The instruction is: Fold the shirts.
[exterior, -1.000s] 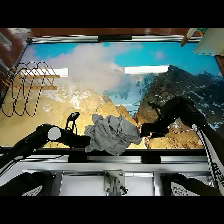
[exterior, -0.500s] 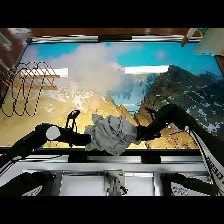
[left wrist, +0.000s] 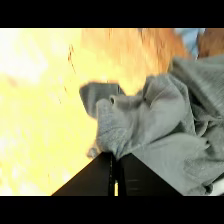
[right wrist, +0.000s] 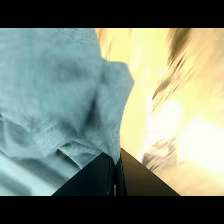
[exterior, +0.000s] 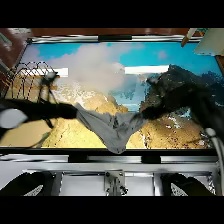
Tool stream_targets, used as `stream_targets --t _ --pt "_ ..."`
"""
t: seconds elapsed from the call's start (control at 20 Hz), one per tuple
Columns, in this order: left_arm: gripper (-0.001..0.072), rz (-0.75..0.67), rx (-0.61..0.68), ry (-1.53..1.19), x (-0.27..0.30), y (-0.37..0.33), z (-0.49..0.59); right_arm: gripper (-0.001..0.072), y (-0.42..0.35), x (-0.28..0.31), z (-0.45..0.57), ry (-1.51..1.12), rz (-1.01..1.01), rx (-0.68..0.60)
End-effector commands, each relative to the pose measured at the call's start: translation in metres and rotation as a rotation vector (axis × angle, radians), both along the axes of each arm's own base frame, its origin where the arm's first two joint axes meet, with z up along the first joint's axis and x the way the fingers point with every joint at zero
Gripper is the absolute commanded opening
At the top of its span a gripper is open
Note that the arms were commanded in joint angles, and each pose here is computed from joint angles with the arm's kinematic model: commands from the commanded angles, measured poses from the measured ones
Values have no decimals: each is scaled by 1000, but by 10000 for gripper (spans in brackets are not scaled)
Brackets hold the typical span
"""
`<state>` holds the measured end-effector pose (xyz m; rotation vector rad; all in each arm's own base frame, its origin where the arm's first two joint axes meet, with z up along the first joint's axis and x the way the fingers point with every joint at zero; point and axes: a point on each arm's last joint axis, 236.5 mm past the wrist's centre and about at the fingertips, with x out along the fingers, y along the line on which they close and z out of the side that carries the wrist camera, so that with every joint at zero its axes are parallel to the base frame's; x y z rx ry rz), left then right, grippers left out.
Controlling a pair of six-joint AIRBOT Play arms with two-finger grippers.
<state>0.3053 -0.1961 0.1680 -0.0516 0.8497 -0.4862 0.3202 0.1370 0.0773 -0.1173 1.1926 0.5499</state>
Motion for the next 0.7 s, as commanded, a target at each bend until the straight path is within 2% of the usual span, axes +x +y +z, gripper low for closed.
stream_targets --t 0.0,0.15,0.3,0.4,0.65 --pt "31 71 -120 -504 -15 44 219 62 -29 13 218 -677 -29 -10" --pt "30 95 -356 -837 -86 77 367 62 -36 -50 379 -1115 -123 215" --pt "30 39 -470 -900 -128 80 403 62 -31 -110 442 -1282 -113 403" --pt "30 28 -415 -820 -125 76 380 62 -34 -119 434 -1242 -130 404" --pt "31 164 -43 -503 -96 117 273 63 -80 -98 379 -1100 -237 110"
